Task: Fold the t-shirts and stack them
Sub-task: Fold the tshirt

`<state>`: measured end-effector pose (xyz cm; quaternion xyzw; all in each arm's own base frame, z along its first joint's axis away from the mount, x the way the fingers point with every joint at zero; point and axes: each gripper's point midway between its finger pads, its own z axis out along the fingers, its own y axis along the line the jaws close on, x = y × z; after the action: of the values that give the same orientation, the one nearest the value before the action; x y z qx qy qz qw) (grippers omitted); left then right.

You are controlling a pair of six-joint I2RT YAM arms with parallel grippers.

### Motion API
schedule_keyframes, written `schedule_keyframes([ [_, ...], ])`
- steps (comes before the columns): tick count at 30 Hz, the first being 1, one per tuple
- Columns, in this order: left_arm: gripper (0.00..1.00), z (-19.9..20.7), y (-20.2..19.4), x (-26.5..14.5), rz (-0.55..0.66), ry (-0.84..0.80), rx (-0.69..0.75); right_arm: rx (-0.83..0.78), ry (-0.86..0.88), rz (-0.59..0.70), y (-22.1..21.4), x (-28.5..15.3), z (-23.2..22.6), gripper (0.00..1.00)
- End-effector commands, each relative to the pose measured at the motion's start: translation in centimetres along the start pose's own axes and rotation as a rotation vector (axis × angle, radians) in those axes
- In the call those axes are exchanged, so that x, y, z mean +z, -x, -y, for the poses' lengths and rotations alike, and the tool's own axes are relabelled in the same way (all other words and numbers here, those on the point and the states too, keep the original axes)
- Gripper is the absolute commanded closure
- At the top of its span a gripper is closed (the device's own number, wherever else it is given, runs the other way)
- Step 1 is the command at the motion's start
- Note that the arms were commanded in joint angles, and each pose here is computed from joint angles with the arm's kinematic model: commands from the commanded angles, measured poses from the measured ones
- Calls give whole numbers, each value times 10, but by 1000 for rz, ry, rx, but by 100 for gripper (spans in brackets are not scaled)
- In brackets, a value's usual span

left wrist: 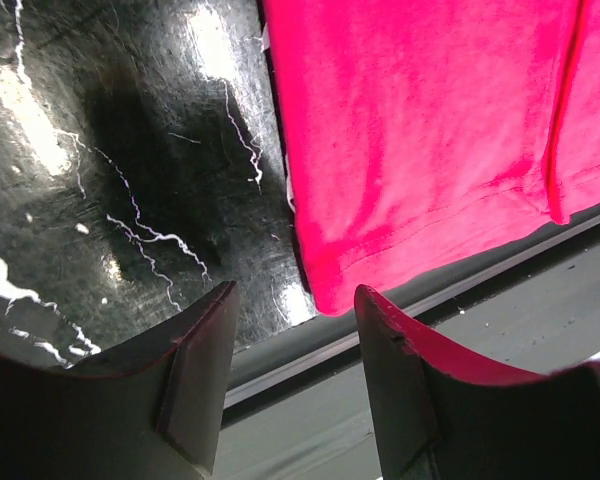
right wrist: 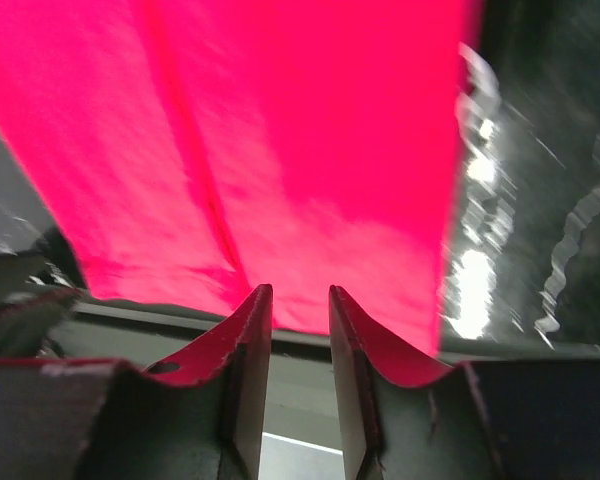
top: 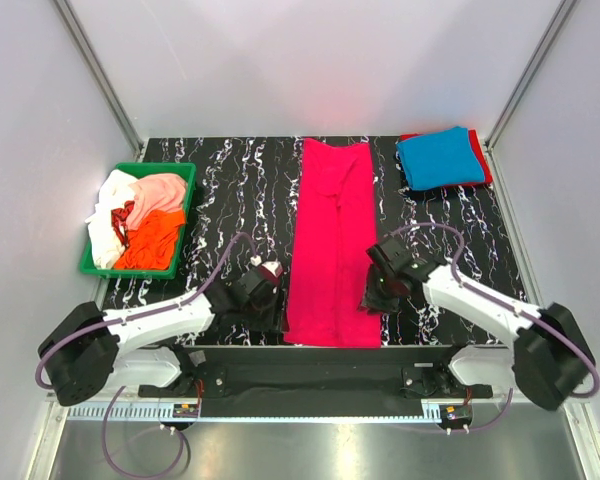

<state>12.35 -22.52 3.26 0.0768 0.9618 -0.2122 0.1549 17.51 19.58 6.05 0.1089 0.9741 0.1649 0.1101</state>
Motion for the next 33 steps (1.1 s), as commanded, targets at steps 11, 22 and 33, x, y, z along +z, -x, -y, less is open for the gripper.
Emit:
schedule_keyframes([
  [11,48,9,-4,15,-30,-91,-9,152,-56,-17,-47,-5,58,60],
  [22,57,8,-13,14,-62,-98,-27,158,-70,-26,-49,-4,61,64],
  [33,64,18,-20,9,-93,-141,-14,132,-135,-50,-47,0,65,64],
])
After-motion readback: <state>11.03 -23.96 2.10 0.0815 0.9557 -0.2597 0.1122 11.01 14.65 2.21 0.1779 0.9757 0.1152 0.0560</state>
